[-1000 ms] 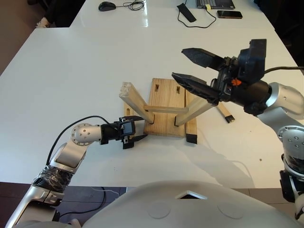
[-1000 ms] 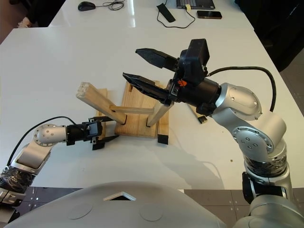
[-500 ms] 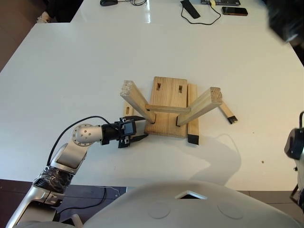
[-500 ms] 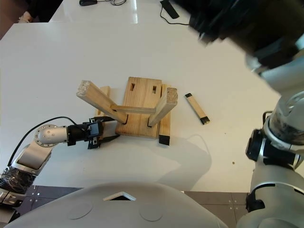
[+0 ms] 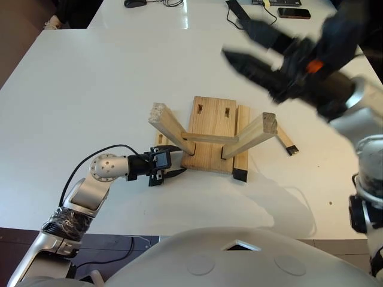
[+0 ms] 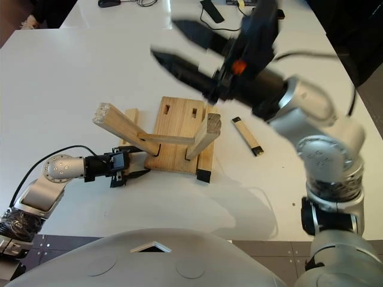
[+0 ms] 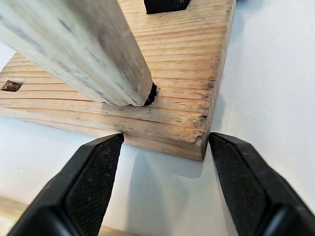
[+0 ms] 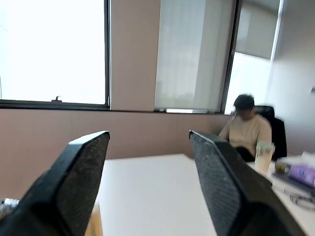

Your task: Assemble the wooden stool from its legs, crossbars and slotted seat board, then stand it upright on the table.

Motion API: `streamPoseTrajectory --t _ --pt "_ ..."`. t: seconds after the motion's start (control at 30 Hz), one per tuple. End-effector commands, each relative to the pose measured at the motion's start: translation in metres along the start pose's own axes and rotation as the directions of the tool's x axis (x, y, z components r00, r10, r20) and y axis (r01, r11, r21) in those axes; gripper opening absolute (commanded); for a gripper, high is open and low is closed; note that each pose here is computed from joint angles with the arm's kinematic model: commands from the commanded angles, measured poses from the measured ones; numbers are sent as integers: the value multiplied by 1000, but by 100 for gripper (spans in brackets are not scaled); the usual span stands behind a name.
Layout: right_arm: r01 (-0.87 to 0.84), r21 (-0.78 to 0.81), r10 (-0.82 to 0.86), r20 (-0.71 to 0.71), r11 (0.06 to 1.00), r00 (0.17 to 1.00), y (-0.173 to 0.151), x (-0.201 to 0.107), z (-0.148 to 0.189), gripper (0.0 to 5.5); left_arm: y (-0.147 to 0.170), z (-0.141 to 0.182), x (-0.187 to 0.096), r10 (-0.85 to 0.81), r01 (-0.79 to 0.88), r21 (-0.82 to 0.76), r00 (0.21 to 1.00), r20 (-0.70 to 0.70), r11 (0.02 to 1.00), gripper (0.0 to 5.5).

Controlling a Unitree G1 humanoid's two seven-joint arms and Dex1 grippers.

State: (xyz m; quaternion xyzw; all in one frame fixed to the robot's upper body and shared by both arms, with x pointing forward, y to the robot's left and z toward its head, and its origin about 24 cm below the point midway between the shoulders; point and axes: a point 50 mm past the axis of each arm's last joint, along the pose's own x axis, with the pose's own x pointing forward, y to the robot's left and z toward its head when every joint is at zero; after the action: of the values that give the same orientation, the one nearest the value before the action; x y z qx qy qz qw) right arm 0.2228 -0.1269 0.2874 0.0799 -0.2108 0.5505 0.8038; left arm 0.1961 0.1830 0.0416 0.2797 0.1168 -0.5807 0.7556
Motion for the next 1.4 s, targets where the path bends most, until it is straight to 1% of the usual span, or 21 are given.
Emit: streamPoseTrajectory --t 0.03,0.13,0.2,0.3,0.33,0.4,0.43,0.47,0.53,0.67,0.83,0.93,1.03,1.07,1.1,1.13,1.17,1.2,1.23,1.27,1.4 --pt "-16 -76 27 143 997 989 1 10 52 299 -8 -7 4 -22 21 -36 999 -33 999 323" --pt "-31 -74 42 151 997 988 5 11 59 299 -10 -8 2 -21 19 -44 999 -37 999 323" --pt "-43 -17 44 94 999 995 12 4 44 299 -13 -9 -1 -36 34 -51 998 -43 998 323" --pt "12 129 8 -147 992 989 22 -16 -32 299 -17 -11 -5 -54 51 -56 997 -53 997 323" --pt "89 162 -38 -297 983 954 21 -31 -77 299 -17 -11 -4 -61 58 -54 997 -54 997 323" --pt "148 154 -41 -543 977 839 36 -70 -150 299 -15 -10 -3 -74 72 -47 996 -51 996 323" --pt "152 152 -36 -582 977 813 44 -80 -164 299 -13 -9 -2 -83 81 -42 995 -48 996 323" --pt "151 144 -45 -563 978 825 44 -79 -162 299 -12 -8 -2 -88 86 -40 995 -46 995 323" --pt "150 98 -95 -423 984 901 26 -56 -128 299 -11 -8 -3 -88 86 -42 995 -46 995 323" --pt "88 5 -86 -174 996 981 6 -21 -64 299 -14 -10 0 -62 59 -57 997 -47 997 323" --pt "-12 -72 22 142 997 990 11 11 30 299 -17 -10 3 -40 37 -68 998 -43 997 323" --pt "-31 -72 43 169 997 985 14 14 45 299 -17 -11 2 -35 32 -72 998 -44 997 323" --pt "-46 -25 47 42 999 998 22 6 16 299 -18 -11 2 -33 30 -74 998 -44 997 323" --pt "-28 22 29 -46 999 998 22 -1 -10 299 -18 -10 2 -37 34 -74 998 -42 997 323" --pt "23 73 -10 -163 997 987 20 -13 -47 299 -17 -9 2 -42 40 -72 998 -39 997 323" --pt "102 94 -66 -324 990 944 18 -32 -97 299 -16 -9 2 -51 48 -67 998 -38 997 323" --pt "127 96 -68 -466 987 882 26 -54 -140 299 -15 -8 3 -59 57 -62 998 -37 996 323" --pt "135 114 -47 -567 984 822 39 -73 -170 299 -14 -8 3 -67 65 -58 997 -36 996 323" --pt "126 126 -25 -603 984 797 49 -80 -181 299 -12 -7 2 -74 72 -52 997 -36 996 323" --pt "110 133 -9 -596 985 803 53 -79 -180 299 -10 -7 1 -74 72 -51 997 -36 996 323" --pt "86 19 -70 -421 996 904 25 -48 -134 299 -7 -6 0 -52 50 -59 998 -36 997 323"
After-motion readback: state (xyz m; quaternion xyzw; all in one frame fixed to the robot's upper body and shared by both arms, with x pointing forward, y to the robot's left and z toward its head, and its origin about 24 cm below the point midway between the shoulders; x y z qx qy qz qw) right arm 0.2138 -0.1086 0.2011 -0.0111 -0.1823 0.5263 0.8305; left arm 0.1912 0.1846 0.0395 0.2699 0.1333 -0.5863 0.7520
